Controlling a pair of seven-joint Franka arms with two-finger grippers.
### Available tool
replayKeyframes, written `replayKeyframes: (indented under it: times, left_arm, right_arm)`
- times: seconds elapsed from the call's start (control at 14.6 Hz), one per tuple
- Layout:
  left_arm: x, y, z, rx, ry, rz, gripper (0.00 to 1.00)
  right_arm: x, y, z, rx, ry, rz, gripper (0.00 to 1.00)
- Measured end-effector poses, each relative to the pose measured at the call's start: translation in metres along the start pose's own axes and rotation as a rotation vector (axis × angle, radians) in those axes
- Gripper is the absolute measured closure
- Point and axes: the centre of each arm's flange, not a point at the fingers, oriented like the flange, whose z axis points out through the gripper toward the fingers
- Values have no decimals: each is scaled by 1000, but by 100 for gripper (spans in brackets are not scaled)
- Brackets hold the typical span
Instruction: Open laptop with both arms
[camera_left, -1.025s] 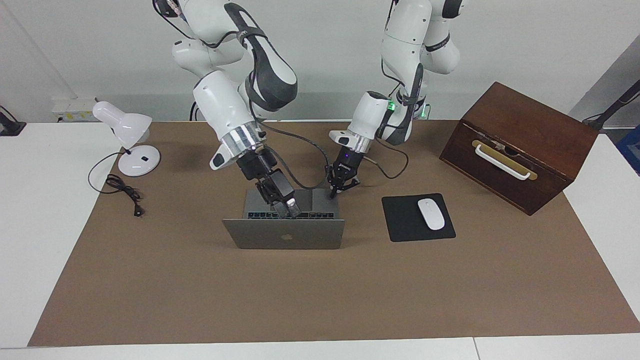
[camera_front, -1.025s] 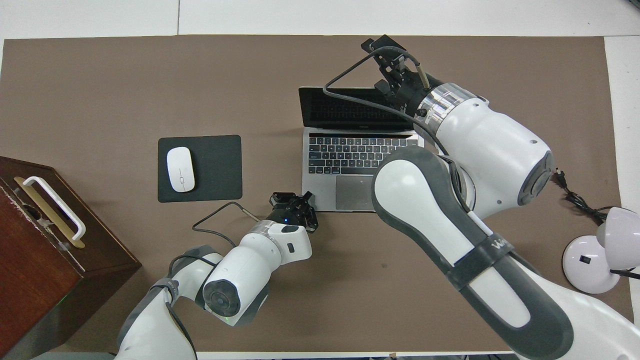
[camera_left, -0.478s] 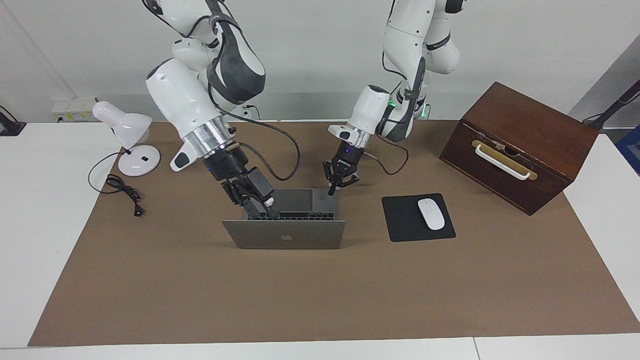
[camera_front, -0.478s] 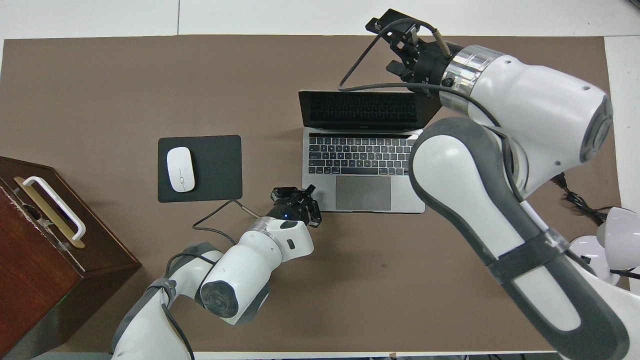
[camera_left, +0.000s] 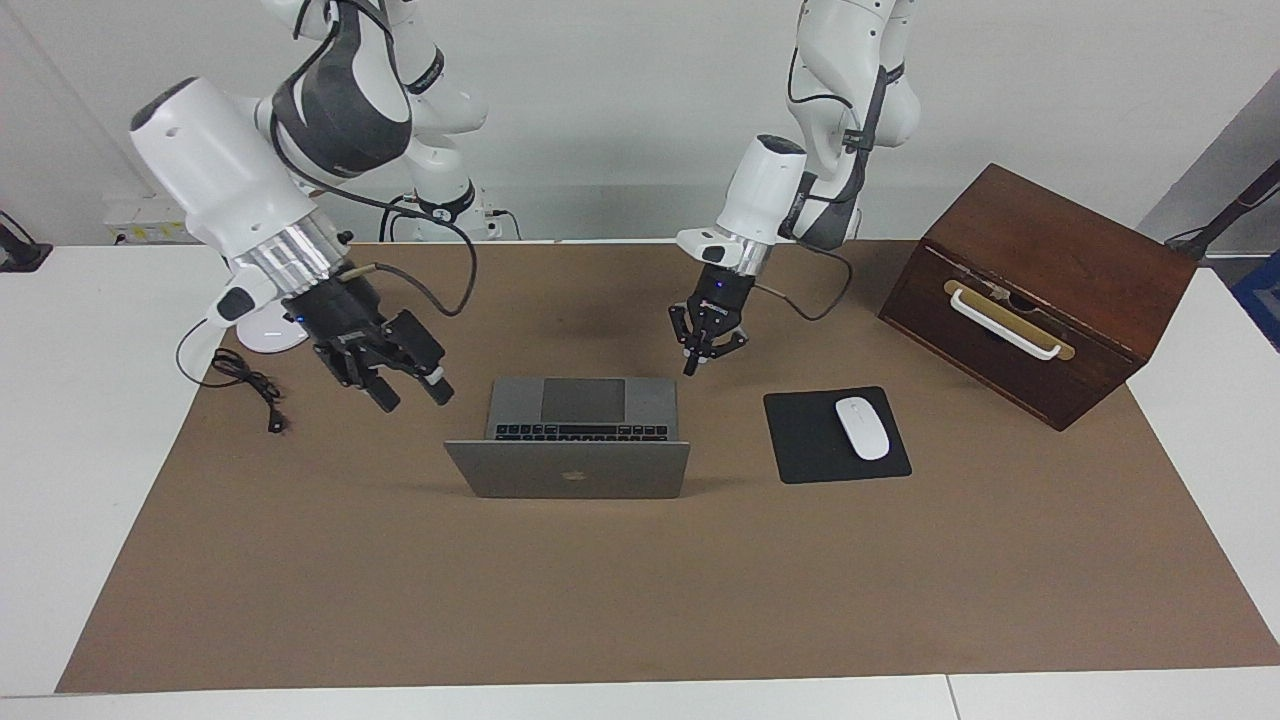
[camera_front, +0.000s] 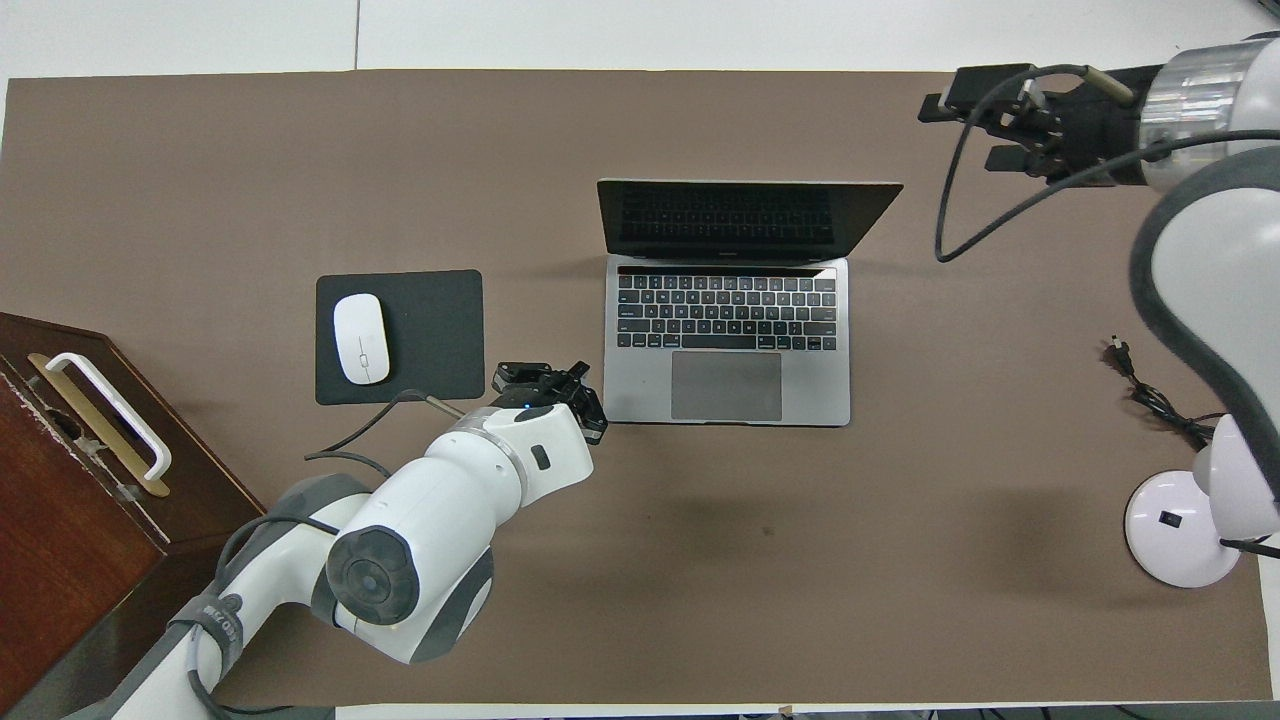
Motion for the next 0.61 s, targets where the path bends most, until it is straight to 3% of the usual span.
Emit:
replayKeyframes:
  times: [0.2,0.41,0.55,0.61]
  left_arm:
    - [10,-16,-21,11,-102,-31,99]
    - [35,-49,-57,31,-221,-88,99]
    - [56,-78,-90,45,-277,-119,99]
    - [62,-92,-105,53,-290,-137,93]
  right_arm:
    - [-4,30,-36,-91,-71,-18,0]
    - [-8,62,-77,-266,-93,-137,0]
    - [-12,71,-93,-329,-109,-171,0]
    - [-15,73,-98,-351,-117,-180,0]
